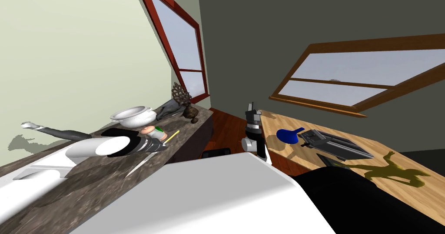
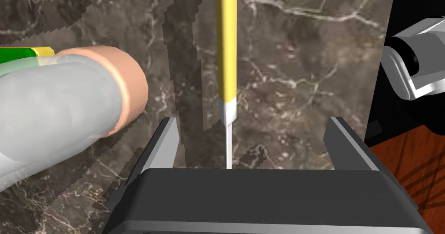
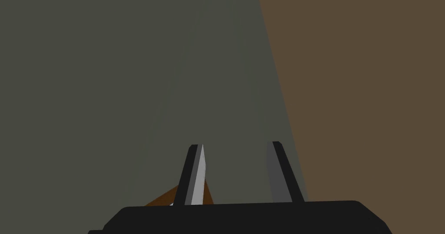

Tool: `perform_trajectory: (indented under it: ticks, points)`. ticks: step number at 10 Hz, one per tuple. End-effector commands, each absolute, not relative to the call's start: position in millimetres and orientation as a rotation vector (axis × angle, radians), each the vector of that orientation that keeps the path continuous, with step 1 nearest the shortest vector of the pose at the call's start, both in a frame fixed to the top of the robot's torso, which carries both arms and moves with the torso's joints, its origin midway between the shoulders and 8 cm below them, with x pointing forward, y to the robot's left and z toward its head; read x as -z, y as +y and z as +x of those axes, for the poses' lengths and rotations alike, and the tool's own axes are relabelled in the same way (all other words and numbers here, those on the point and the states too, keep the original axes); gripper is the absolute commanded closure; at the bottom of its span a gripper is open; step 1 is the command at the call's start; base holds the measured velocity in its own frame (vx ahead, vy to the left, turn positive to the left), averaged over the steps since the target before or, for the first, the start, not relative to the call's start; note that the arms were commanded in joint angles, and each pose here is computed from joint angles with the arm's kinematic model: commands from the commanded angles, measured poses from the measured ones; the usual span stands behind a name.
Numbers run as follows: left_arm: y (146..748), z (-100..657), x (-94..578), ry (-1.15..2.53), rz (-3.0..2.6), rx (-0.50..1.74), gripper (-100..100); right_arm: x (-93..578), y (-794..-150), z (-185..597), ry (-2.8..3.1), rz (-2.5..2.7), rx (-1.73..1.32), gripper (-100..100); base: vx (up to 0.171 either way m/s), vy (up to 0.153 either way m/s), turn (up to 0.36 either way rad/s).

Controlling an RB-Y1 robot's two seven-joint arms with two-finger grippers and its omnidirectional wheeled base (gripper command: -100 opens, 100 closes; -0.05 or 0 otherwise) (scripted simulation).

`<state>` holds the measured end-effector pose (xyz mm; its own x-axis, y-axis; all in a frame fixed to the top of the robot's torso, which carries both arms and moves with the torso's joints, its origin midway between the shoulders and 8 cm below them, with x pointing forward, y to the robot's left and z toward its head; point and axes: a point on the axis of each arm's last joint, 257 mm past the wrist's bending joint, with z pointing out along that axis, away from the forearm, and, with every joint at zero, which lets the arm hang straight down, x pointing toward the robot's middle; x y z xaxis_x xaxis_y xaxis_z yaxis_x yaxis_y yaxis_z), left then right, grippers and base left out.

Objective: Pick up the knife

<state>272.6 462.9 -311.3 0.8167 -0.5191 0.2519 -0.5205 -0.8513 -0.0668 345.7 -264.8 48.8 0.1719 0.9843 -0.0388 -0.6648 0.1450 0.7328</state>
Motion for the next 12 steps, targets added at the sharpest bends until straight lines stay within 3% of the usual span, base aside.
perform_trajectory:
  ticks: [1,4,5,6,9,10,12]
  points:
    - [465.7,257.6,315.9,-0.842,2.986,-0.307,-100,-48.8,-264.8,345.7,0.602,0.655,-1.297,0,0.035,0.045,-0.078]
    - [467.6,249.5,317.6,-0.836,2.986,-0.256,-100,-48.8,-264.8,345.7,0.602,0.655,-1.297,0,0.024,0.038,-0.029]
    - [467.9,248.4,317.8,-0.836,2.986,-0.249,0,-48.8,-264.8,345.7,0.602,0.655,-1.297,0,0.0,0.0,0.0]
    - [472.6,247.3,327.4,-0.807,2.995,-0.251,-100,-48.8,-264.8,345.7,0.602,0.655,-1.297,0,-0.015,-0.003,-0.148]
    - [475.6,247.4,333.7,-0.786,3.001,-0.25,-100,-48.8,-264.8,345.7,0.602,0.655,-1.297,0,-0.029,-0.001,-0.086]
    - [476.1,247.5,334.4,-0.786,3.002,-0.251,100,-48.8,-264.8,345.7,0.602,0.655,-1.297,0,0.0,0.0,0.0]
    - [476.1,247.4,334.4,-0.786,3.002,-0.251,100,-48.8,-264.8,345.7,0.602,0.655,-1.297,0,0.0,0.0,0.0]
